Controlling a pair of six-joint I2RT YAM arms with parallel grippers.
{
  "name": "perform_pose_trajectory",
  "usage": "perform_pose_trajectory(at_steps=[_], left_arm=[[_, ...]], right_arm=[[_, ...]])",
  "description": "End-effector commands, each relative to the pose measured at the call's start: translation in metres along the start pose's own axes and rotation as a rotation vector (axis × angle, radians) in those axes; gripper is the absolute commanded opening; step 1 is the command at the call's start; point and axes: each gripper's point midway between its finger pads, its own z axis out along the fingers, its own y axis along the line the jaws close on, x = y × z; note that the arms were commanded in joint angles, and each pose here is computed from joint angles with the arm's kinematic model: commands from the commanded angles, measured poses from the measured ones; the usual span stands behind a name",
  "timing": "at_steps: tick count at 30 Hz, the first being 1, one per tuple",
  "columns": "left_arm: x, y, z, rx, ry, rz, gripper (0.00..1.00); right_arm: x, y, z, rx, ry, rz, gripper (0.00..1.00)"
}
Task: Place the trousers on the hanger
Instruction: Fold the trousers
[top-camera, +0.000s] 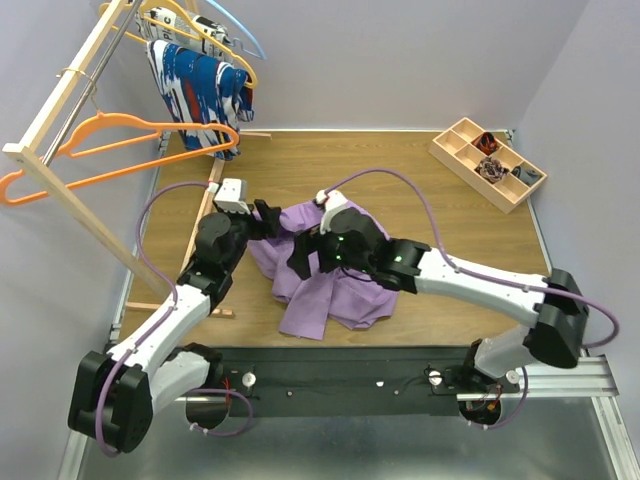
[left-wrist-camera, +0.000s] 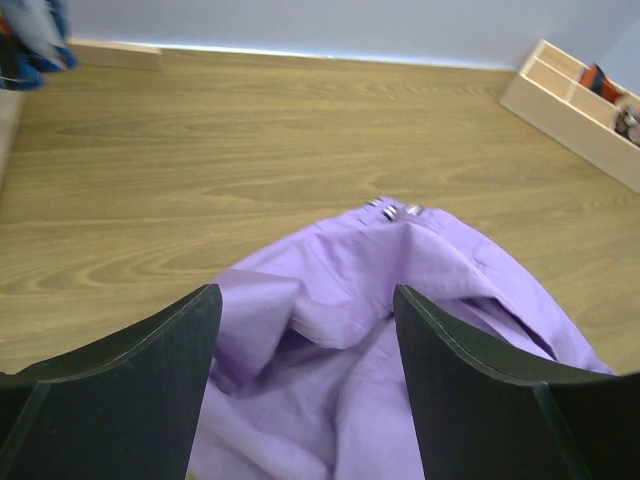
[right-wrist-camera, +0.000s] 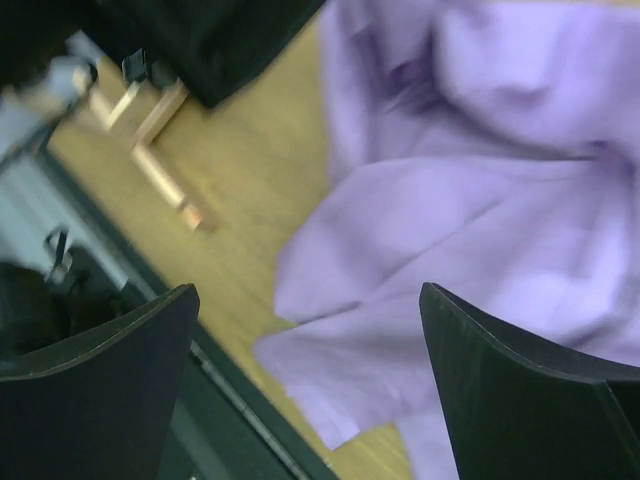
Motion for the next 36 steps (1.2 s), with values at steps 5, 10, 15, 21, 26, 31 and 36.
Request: perform_pose_trajectory(at_steps=[5,10,15,21,26,31,36], left_arm=[[0.011,-0.066,-0.001,0.227,0.041,0.028,0.79],[0.022,-0.107,-0.008,0.371,0.083,0.016,0.79],[0.045,-0.121,-0.009,0.441,0.141,-0.008,0.79],[0.068,-0.138,-0.015,0.542,0.203,-0.052,0.79],[0.091,-0.141,-0.014,0.556,0.273,-0.065,0.79],[0.112,-0.137,-0.014,0.539,0.329,-0.073,0.79],[0.127,-0.138,-0.014,0.535,0.369,-0.071,0.79]], right_arm=[[-0.026,-0.149,-0.044,0.408,-0.156,0.205,1.0],[0.018,-0.213,-0.041,0.54,-0.063,0.303,1.0],[0.05,-0.24,-0.03,0.581,0.024,0.335,1.0],[0.064,-0.242,-0.019,0.546,0.056,0.357,1.0],[0.075,-0.24,-0.012,0.518,0.085,0.394,1.0],[0.087,-0.24,-0.005,0.504,0.109,0.412,1.0],[0.093,-0.242,0.002,0.499,0.123,0.415,0.98]])
